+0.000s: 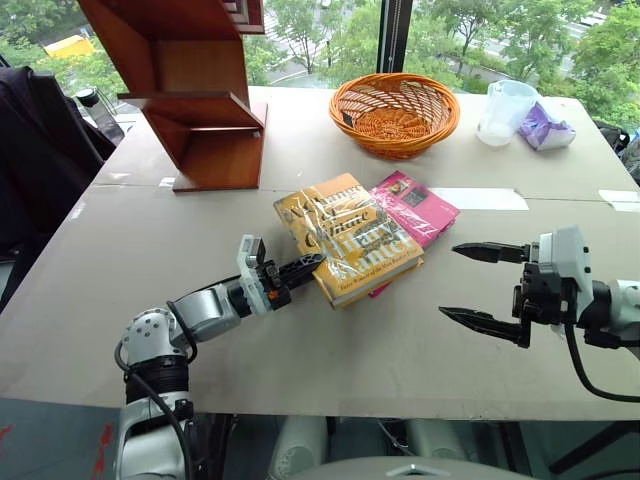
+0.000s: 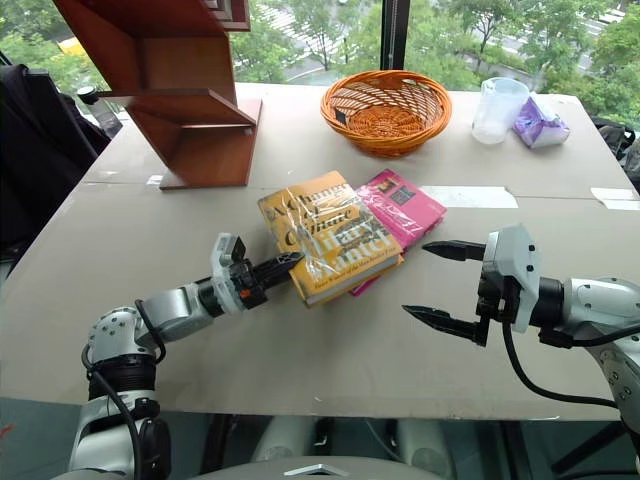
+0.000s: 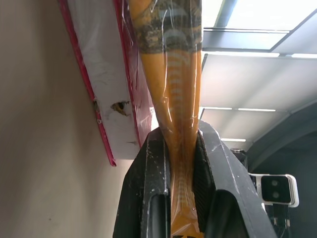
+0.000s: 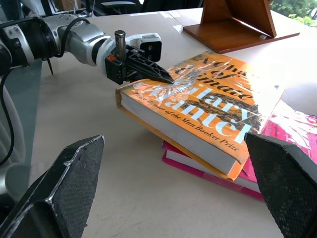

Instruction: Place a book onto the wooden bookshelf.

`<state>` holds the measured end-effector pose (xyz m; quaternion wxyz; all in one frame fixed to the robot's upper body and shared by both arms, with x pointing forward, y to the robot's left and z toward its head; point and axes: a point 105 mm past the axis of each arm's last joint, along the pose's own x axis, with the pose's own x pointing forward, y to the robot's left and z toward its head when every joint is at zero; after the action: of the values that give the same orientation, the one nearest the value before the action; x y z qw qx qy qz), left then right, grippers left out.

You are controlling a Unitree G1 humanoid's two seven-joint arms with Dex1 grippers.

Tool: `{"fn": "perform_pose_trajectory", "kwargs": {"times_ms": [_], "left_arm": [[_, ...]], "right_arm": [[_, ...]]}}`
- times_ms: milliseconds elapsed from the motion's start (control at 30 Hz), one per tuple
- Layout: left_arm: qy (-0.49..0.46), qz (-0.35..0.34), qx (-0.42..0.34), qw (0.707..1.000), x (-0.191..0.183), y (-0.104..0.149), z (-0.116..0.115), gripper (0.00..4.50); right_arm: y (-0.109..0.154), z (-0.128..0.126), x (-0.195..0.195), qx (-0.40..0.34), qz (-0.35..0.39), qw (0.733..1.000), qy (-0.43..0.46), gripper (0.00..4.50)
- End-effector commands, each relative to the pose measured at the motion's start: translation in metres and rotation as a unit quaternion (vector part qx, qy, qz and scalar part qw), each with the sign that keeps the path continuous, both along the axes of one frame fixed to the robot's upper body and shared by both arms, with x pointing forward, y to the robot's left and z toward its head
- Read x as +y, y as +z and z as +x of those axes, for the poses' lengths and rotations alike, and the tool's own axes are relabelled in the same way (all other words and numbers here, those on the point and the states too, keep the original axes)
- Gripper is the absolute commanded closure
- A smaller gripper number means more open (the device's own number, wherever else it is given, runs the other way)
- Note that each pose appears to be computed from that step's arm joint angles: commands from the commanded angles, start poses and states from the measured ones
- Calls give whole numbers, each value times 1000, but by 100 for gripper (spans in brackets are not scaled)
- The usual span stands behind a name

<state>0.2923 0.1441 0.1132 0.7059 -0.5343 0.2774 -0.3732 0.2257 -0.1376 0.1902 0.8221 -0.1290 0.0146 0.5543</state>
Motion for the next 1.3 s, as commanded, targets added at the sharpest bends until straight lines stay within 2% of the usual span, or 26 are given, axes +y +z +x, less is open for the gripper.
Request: {"fn": "perform_pose_trajectory", "kwargs": {"times_ms": [33, 133, 167, 233, 300, 333, 367, 400, 467, 500, 533, 600, 633, 700, 800, 867, 900, 967, 1033, 1100, 1167, 1300], "left_arm": [[55, 114, -214, 969, 13, 61, 4, 446], [106, 148, -376, 909, 18, 119, -1, 446], [113, 179, -424, 881, 17, 135, -3, 446], [109, 278, -524, 798, 8, 157, -9, 446], [62, 427, -607, 667, 1, 165, -12, 446], [38, 509, -637, 577, 4, 167, -10, 446], [17, 565, -656, 500, 7, 169, -9, 446], [25, 598, -667, 444, 12, 180, -6, 446], [112, 636, -674, 359, 27, 219, 0, 446], [142, 666, -668, 302, 37, 236, 0, 446], [173, 702, -651, 231, 51, 253, -1, 446], [178, 760, -616, 106, 71, 271, -5, 446], [168, 778, -603, 59, 78, 276, -6, 446], [135, 800, -584, -2, 86, 276, -4, 446], [128, 814, -566, -28, 100, 275, 3, 446], [119, 842, -525, -25, 124, 272, 10, 446], [106, 858, -502, -18, 138, 268, 13, 446], [84, 876, -474, 16, 156, 256, 17, 446], [58, 889, -449, 64, 172, 241, 22, 446], [35, 894, -438, 92, 182, 231, 29, 446], [24, 895, -433, 104, 189, 227, 35, 446], [11, 898, -428, 102, 193, 227, 48, 446]], "right_arm": [[22, 4, 2, -34, 40, 999, 9, 0], [48, 14, -3, -68, 122, 990, 12, 0], [57, 19, -6, -77, 157, 985, 9, 0], [70, 28, -9, -84, 216, 973, 6, 0], [74, 33, -10, -83, 244, 966, 18, 0], [75, 36, -11, -84, 249, 964, 23, 0], [76, 39, -11, -85, 253, 963, 26, 0], [78, 43, -12, -87, 259, 961, 29, 0], [86, 50, -14, -94, 279, 955, 32, 0], [91, 54, -15, -95, 292, 951, 32, 0], [98, 58, -14, -97, 304, 947, 35, 0], [107, 64, -12, -98, 322, 941, 42, 0], [109, 66, -9, -96, 326, 939, 49, 0], [111, 69, -5, -94, 328, 938, 56, 0], [110, 73, -2, -97, 325, 939, 58, 0], [109, 75, -1, -104, 321, 940, 55, 0], [110, 76, -1, -109, 318, 940, 53, 0], [112, 76, -1, -114, 322, 939, 49, 0], [113, 74, 0, -117, 321, 938, 49, 0], [113, 72, 2, -120, 319, 939, 51, 0], [112, 70, 5, -122, 316, 939, 54, 0], [111, 63, 11, -132, 301, 942, 61, 0]]}}
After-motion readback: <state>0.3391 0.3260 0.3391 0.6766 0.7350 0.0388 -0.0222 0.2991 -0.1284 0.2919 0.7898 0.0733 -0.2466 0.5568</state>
